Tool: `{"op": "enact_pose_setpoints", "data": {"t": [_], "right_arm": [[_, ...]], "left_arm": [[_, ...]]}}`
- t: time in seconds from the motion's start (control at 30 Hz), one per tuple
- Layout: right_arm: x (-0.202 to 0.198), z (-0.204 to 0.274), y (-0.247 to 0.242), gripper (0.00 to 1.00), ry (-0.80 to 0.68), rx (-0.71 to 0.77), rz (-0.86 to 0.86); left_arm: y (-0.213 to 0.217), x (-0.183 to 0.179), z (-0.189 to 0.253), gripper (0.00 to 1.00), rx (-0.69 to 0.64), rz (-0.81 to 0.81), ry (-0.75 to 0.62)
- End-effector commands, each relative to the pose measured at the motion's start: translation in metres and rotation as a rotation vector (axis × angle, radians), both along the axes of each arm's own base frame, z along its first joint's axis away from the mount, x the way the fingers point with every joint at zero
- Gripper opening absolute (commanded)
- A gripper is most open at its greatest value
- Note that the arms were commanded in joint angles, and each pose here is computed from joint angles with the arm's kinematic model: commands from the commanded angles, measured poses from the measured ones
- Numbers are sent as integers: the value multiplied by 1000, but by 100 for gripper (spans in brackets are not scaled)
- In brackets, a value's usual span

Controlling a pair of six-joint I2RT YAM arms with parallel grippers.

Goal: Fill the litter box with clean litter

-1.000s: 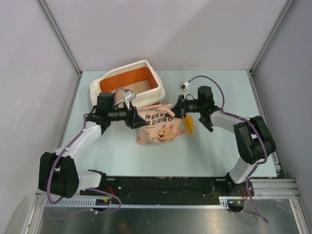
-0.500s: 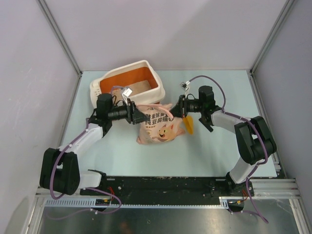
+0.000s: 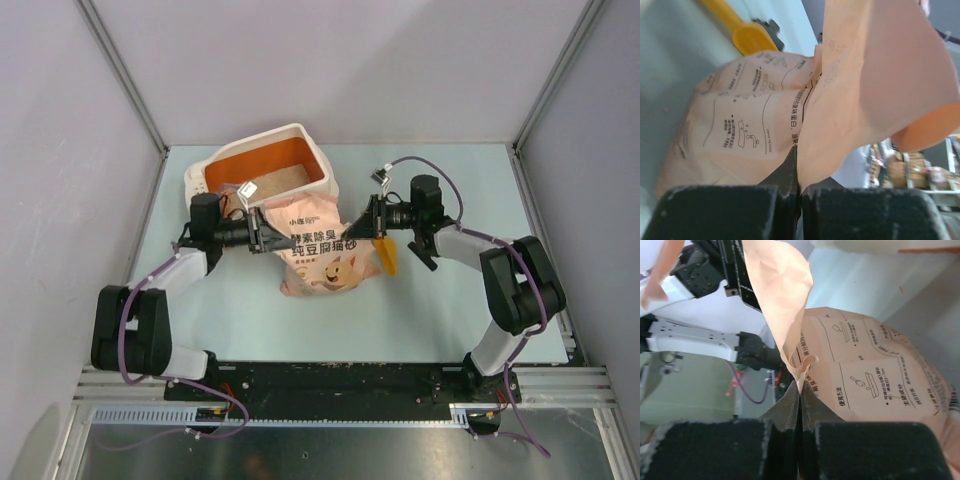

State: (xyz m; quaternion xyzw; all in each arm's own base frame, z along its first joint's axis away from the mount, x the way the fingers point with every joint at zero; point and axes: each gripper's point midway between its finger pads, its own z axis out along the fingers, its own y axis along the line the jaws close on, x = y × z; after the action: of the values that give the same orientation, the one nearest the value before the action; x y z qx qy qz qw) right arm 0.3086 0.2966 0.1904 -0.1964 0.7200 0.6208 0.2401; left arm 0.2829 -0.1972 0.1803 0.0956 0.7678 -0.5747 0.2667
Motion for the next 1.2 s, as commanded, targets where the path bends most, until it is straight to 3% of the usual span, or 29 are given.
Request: {"op": "enact_pose_setpoints", "data": {"t": [0.0, 0.2, 0.37, 0.5, 0.77, 0.8, 0.9, 0.93, 1.0, 1.17], "right_arm": [[-1, 49, -17, 0, 70, 86, 77], [4, 50, -17, 0, 222, 48, 105], [-4, 50, -16, 0, 478, 46, 169], [-10, 55, -16, 0, 543, 40, 189], [-13, 80, -20, 0, 231, 80, 217], [-8, 75, -17, 0, 132, 73, 192], [-3, 60, -11, 20, -1, 31, 151], [-5, 55, -7, 24, 6, 16, 153], [-4, 44, -1, 33, -2, -1, 146], [-11, 35, 13, 40, -61, -15, 151]], "left_arm": [[8, -15, 13, 0, -94, -63, 210], [8, -16, 18, 0, -107, -58, 321], [8, -17, 15, 0, -97, -42, 376], [9, -18, 9, 0, -93, -10, 456], [9, -10, 27, 0, -63, -36, 269], [10, -8, 28, 3, -55, -31, 248], [7, -5, 26, 12, -40, -39, 217], [6, -4, 26, 21, -35, -43, 207], [4, -2, 26, 28, -22, -45, 183], [-3, 4, 27, 38, -2, -50, 144]]}}
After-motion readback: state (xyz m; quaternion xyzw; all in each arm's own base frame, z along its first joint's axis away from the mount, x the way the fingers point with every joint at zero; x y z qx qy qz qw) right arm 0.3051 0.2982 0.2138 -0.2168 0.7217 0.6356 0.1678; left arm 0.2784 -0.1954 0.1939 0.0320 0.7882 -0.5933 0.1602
